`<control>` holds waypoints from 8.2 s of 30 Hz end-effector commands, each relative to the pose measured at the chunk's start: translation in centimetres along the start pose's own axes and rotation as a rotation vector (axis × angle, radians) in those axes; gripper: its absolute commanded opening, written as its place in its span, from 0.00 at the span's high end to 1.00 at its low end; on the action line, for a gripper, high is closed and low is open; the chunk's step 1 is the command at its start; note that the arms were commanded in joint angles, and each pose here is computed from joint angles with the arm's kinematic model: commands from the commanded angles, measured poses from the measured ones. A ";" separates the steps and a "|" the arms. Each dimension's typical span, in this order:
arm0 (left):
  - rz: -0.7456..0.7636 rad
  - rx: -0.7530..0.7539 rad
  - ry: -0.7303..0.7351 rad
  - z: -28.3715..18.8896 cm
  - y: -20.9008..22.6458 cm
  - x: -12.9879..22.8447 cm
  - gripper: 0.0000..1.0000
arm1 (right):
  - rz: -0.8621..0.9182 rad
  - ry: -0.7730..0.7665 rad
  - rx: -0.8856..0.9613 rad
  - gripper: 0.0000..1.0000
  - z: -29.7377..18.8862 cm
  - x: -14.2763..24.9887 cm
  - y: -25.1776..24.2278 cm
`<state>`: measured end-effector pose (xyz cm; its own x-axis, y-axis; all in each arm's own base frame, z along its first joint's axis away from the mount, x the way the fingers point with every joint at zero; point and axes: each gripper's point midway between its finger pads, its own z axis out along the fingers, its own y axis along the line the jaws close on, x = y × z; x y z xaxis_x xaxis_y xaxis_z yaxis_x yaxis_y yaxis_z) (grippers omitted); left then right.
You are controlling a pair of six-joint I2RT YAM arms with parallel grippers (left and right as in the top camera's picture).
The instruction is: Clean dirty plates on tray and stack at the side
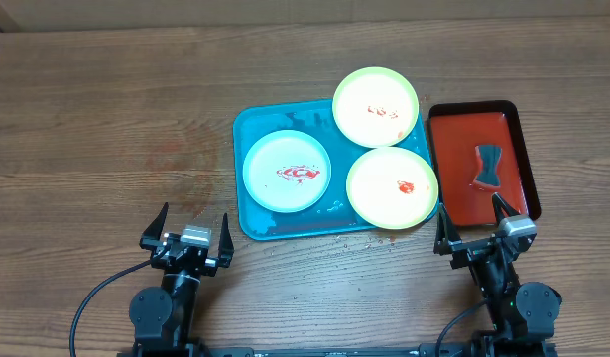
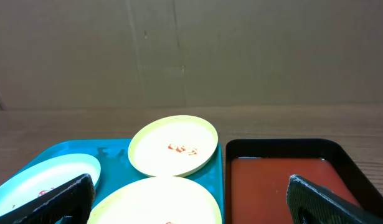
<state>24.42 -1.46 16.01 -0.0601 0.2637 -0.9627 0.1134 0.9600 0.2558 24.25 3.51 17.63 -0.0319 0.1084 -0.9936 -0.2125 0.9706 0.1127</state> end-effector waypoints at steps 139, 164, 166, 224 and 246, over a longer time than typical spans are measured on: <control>-0.219 0.346 0.748 9.1 -11.9 -6.9 0.10 | 0.354 1.086 0.052 0.00 9.4 -0.4 -0.4; -0.460 0.058 1.118 19.0 -8.2 5.7 0.41 | 0.354 1.087 0.052 0.12 9.5 -0.4 -0.4; -0.458 0.068 1.137 19.0 -8.7 6.3 0.42 | 0.354 1.087 0.052 0.13 9.5 -0.4 -0.4; -0.405 0.085 1.362 15.2 -10.3 11.0 0.68 | 0.357 1.098 0.054 0.16 9.3 -0.2 -0.4; -0.415 0.084 1.323 15.3 -10.9 12.9 0.83 | 0.359 1.105 0.055 0.19 9.1 -0.1 -0.4</control>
<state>38.35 -9.91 0.57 -0.9782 -0.0984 -0.1830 -0.0853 0.9933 -0.0783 32.84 4.81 16.89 -0.9279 0.1677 -0.3329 0.0414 0.9339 0.3551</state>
